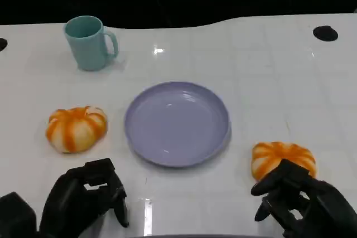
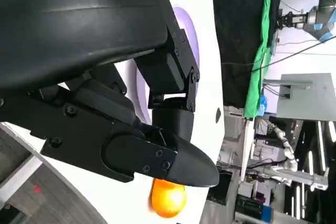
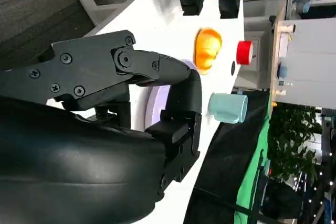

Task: Grasp the bread from the table and place it into the plate.

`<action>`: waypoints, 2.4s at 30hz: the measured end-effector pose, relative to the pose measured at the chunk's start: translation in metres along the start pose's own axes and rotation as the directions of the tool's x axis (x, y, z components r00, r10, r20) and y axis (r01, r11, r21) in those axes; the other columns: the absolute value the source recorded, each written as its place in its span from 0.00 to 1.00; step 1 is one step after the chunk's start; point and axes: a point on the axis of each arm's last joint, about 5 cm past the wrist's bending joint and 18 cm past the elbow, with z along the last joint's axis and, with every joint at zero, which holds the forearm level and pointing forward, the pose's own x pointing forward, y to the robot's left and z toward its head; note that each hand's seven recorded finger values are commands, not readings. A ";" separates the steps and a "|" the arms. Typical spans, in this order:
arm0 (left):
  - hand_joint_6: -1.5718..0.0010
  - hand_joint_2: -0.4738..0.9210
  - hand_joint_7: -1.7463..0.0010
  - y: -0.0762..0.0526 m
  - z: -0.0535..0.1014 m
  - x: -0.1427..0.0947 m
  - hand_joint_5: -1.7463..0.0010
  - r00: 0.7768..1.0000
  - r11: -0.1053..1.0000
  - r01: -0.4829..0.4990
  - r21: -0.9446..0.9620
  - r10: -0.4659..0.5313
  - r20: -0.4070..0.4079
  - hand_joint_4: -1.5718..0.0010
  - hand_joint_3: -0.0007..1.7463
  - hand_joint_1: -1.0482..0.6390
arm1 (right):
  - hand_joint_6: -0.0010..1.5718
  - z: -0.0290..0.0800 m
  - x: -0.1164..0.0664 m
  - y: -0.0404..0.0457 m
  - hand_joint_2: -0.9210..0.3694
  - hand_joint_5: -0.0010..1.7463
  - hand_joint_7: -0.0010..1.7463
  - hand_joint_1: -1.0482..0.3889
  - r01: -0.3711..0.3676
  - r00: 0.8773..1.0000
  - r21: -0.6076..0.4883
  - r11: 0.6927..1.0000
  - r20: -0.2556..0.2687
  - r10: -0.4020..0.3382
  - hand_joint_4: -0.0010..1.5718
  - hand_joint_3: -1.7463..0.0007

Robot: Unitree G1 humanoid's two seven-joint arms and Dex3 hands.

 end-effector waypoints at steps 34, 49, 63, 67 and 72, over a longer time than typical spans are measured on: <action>0.33 1.00 0.30 0.000 0.000 0.000 0.20 1.000 1.000 0.000 0.000 0.000 -0.001 0.24 0.07 0.08 | 0.16 0.018 0.002 -0.0168 0.00 0.54 0.42 0.45 0.014 0.987 -0.251 0.968 0.161 0.027 0.12 0.87; 0.32 1.00 0.30 0.000 -0.001 0.000 0.20 1.000 1.000 -0.001 0.000 0.001 -0.005 0.23 0.07 0.07 | 0.15 0.051 -0.004 -0.0326 0.06 0.31 0.10 0.51 0.046 0.978 -0.707 0.706 0.175 0.112 0.00 1.00; 0.33 1.00 0.31 -0.003 -0.003 0.001 0.20 1.000 1.000 0.000 -0.009 0.000 -0.004 0.24 0.06 0.07 | 0.13 0.059 -0.003 -0.0347 0.15 0.13 0.04 0.61 -0.015 0.994 -0.864 0.503 0.043 0.105 0.00 1.00; 0.33 1.00 0.30 -0.003 -0.003 0.001 0.20 1.000 1.000 -0.001 -0.006 0.001 -0.005 0.24 0.07 0.07 | 0.14 0.059 0.002 -0.0323 0.17 0.13 0.04 0.62 -0.035 0.996 -0.902 0.430 0.003 0.087 0.01 1.00; 0.33 1.00 0.30 -0.003 -0.003 0.001 0.20 1.000 1.000 -0.005 0.000 0.005 -0.009 0.24 0.07 0.07 | 0.15 0.058 0.010 -0.0278 0.17 0.14 0.03 0.61 -0.021 0.997 -0.932 0.362 0.008 0.078 0.00 1.00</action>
